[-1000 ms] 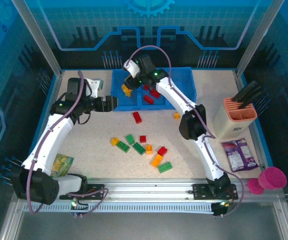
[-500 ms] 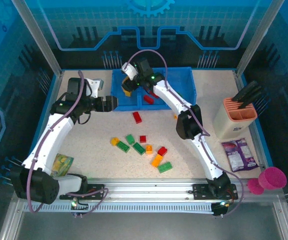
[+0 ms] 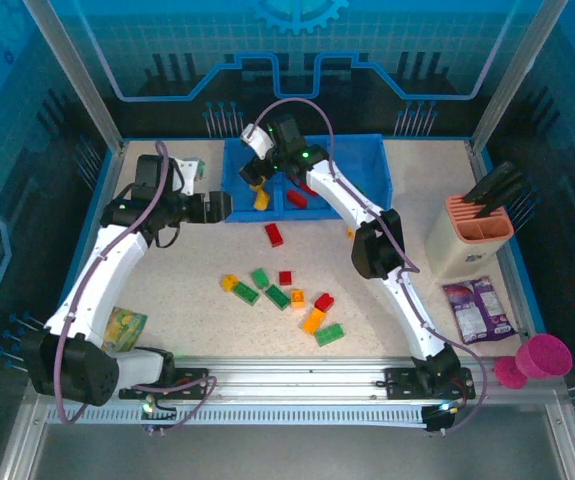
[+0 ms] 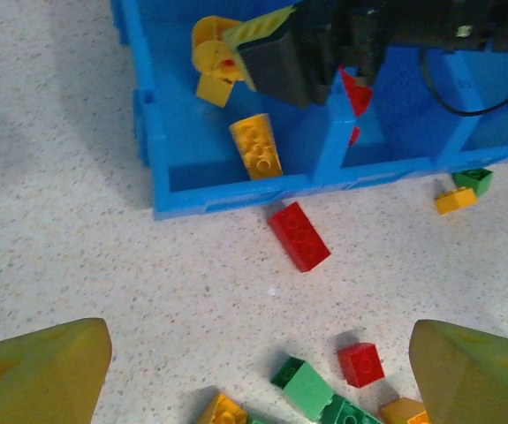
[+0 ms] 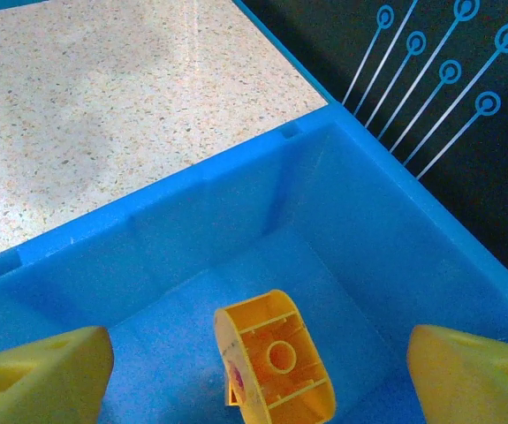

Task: Sort the legos into containers by color
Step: Place the lego in the container, then pick up the lego from the center of the table.

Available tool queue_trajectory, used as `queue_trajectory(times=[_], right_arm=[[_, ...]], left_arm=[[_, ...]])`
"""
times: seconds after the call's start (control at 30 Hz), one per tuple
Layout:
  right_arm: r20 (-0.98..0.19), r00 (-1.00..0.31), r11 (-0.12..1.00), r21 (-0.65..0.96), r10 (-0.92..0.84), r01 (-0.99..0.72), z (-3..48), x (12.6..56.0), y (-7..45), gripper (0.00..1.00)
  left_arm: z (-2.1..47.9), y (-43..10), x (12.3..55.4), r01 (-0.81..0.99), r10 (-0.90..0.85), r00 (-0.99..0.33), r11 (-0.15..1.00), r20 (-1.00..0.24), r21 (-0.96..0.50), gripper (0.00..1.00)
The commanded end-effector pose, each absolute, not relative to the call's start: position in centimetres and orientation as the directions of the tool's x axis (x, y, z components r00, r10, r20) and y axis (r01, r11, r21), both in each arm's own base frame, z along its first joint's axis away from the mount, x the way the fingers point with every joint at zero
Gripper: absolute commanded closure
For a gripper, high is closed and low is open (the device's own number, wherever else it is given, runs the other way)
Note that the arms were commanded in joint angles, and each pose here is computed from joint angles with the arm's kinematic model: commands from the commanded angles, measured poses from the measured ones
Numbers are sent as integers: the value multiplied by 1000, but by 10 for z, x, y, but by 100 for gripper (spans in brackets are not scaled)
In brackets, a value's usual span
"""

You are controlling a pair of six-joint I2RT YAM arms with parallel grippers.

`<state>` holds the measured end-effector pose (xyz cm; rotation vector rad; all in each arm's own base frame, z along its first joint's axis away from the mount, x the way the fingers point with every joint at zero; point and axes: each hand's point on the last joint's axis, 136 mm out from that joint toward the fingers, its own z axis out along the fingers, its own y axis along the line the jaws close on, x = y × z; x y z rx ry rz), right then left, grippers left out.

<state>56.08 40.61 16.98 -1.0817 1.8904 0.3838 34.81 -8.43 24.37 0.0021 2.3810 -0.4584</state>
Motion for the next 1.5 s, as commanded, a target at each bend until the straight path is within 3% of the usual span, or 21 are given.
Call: queue_trajectory(times=[0.0,0.37,0.7,1.07,1.47], right_arm=[[-873,-137,579,-185,-467,-794,245,551,403,14],[-892,-240,736,-138,-383,-662,324,505,304,13],[-888,-390,861,-13,-244,-509,299,427,213,13],[-888,-391,843,9,-240,-539,267,392,207,14],[-897,-372,841,-1,-240,-542,259,386,200,13]], left_arm=[[238,-77,345,15,-221,-767,933,-603,-360,13],[160,-152,351,-60,-273,-845,903,-461,-425,13],[92,-191,364,-141,-272,-890,927,-365,-348,14],[69,-200,394,-204,-260,-861,964,-437,-171,15],[49,-216,412,-216,-234,-882,972,-410,-90,16]])
